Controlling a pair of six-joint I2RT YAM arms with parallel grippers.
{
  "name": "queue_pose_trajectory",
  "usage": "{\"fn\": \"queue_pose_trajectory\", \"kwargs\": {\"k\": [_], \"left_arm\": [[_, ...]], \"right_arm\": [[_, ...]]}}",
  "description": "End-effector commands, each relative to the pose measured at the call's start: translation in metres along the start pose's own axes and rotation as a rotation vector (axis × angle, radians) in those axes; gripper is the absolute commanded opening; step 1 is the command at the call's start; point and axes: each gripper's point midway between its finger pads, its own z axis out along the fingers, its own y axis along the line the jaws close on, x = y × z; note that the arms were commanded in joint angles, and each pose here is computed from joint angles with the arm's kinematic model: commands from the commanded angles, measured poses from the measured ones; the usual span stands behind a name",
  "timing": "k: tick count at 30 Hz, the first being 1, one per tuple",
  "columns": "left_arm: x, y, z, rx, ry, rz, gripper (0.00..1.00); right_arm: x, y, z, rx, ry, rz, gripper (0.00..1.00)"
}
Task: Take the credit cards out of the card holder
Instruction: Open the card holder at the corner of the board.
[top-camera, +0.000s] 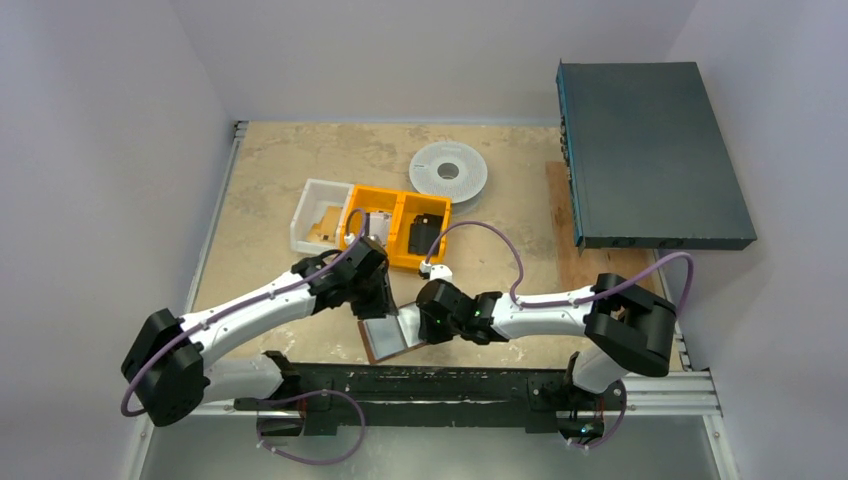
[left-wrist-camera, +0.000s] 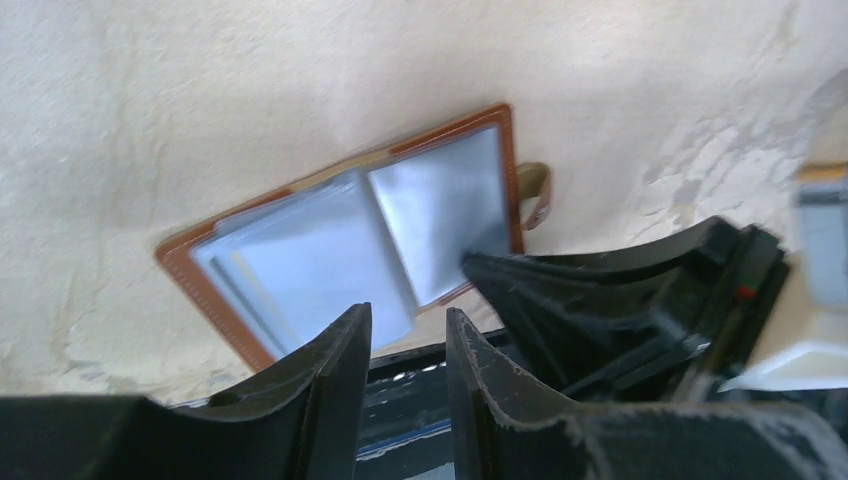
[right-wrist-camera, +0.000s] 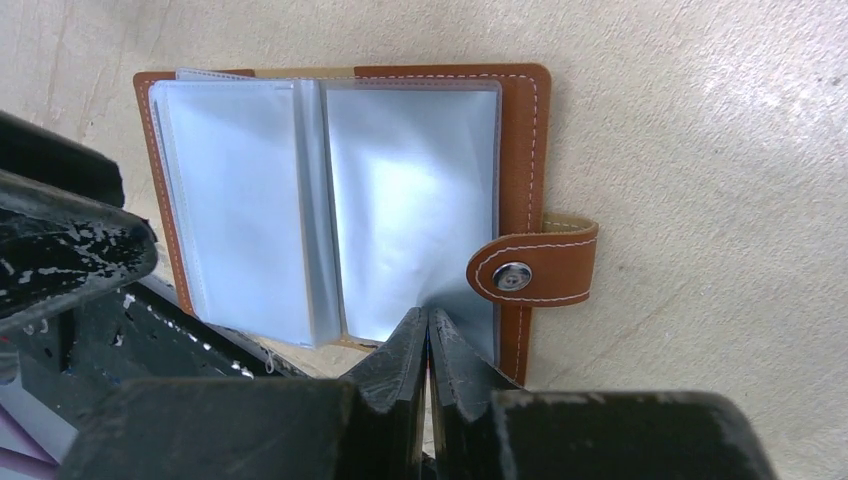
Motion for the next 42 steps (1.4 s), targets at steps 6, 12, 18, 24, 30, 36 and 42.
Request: {"fn": "queue_pose_trajectory", "kwargs": {"k": [6,12,18,24,30,36,42], "left_arm": [[0.017,0.045,0.009,-0.114,-0.001,0.007,0.30],[0.016,0.041,0.022,-0.117,0.018,0.016,0.28],[0.016,0.042,0.032,-0.128,0.031,0.021,0.27],[0.017,0.033,0.036,-0.101,0.056,0.025,0.27],[0.015,0.024,0.042,-0.087,0.069,0.026,0.27],[0.016,0.019,0.047,-0.077,0.092,0.035,0.27],[0.018,0.012,0.052,-0.048,0.112,0.033,0.27]], "right_arm": [[0.020,-0.013,0.006,0.022,0.053,0.026,0.04],[0.021,-0.014,0.006,0.023,0.058,0.027,0.04],[0.022,-0.014,0.006,0.018,0.057,0.029,0.04],[0.020,-0.011,0.005,0.003,0.048,0.032,0.05],[0.013,-0.003,-0.002,-0.024,0.032,0.030,0.10],[-0.015,0.006,-0.024,-0.036,-0.066,0.008,0.21],[-0.028,0.021,-0.031,-0.066,-0.112,-0.050,0.39]]}}
